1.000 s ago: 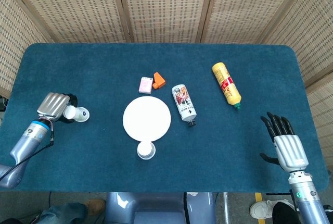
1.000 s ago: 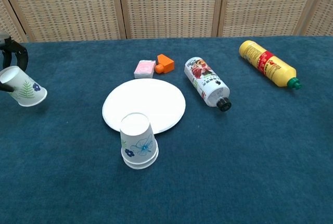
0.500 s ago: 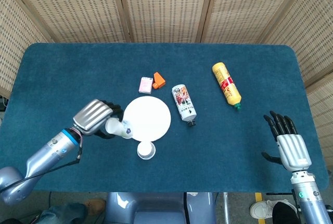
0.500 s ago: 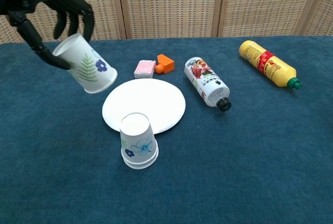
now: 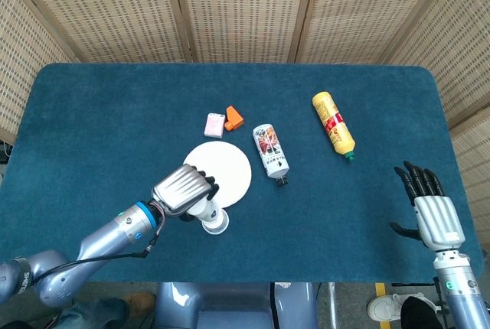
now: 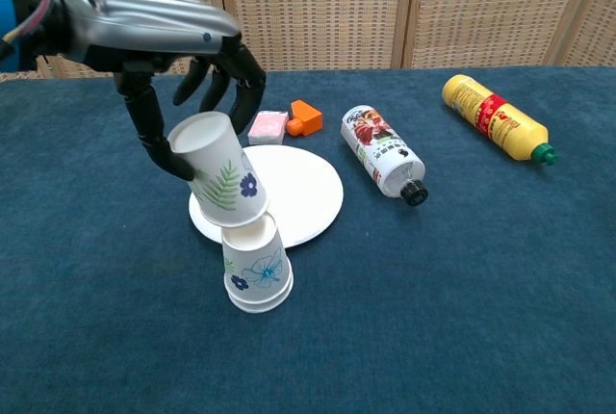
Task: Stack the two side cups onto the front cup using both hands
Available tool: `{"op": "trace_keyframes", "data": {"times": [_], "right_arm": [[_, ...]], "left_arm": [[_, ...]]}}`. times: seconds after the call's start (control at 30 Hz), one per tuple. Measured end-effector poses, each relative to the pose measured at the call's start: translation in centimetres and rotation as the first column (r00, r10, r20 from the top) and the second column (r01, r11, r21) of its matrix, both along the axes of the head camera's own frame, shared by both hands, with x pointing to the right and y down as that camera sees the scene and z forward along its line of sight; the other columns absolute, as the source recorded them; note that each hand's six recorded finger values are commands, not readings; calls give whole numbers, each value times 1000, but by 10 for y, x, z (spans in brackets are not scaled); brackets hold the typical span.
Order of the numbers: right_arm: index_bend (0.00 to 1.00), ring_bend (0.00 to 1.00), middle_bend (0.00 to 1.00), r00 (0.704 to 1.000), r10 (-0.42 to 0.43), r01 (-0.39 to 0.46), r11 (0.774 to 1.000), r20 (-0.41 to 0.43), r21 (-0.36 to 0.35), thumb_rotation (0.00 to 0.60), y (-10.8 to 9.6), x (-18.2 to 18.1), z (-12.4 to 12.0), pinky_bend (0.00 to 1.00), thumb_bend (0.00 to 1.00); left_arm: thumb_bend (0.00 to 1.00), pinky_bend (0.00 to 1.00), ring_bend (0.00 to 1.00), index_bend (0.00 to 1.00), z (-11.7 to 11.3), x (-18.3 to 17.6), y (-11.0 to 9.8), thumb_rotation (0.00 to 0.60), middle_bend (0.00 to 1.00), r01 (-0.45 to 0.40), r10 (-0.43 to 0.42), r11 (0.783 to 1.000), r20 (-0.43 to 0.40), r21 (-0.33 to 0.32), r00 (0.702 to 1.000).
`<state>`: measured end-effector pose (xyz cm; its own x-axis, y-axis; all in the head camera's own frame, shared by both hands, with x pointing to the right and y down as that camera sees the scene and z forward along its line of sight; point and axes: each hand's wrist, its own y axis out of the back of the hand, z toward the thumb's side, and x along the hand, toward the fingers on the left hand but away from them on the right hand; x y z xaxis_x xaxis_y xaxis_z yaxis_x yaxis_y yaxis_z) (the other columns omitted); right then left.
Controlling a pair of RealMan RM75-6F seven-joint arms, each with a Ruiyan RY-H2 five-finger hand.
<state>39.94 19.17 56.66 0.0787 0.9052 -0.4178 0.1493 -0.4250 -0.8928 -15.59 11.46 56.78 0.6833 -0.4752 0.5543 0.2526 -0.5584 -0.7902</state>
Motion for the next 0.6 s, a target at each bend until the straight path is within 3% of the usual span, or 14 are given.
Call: {"op": "trace_keyframes", "data": {"times": [0.3,0.6], "right_arm": [[0,0,0,1000,3,-3,1000,3,0,600,0,0,-2,0,0],[0,0,0,1000,9,-9,1000,6,0,600,0,3,-3,0,0]], "left_arm": [[106,536,491,631,2,18,12,600,474,-21,21,999,9,-45,1000],[106,536,491,631,14,20,15,600,475,-38,39,999,67,-17,997]]}}
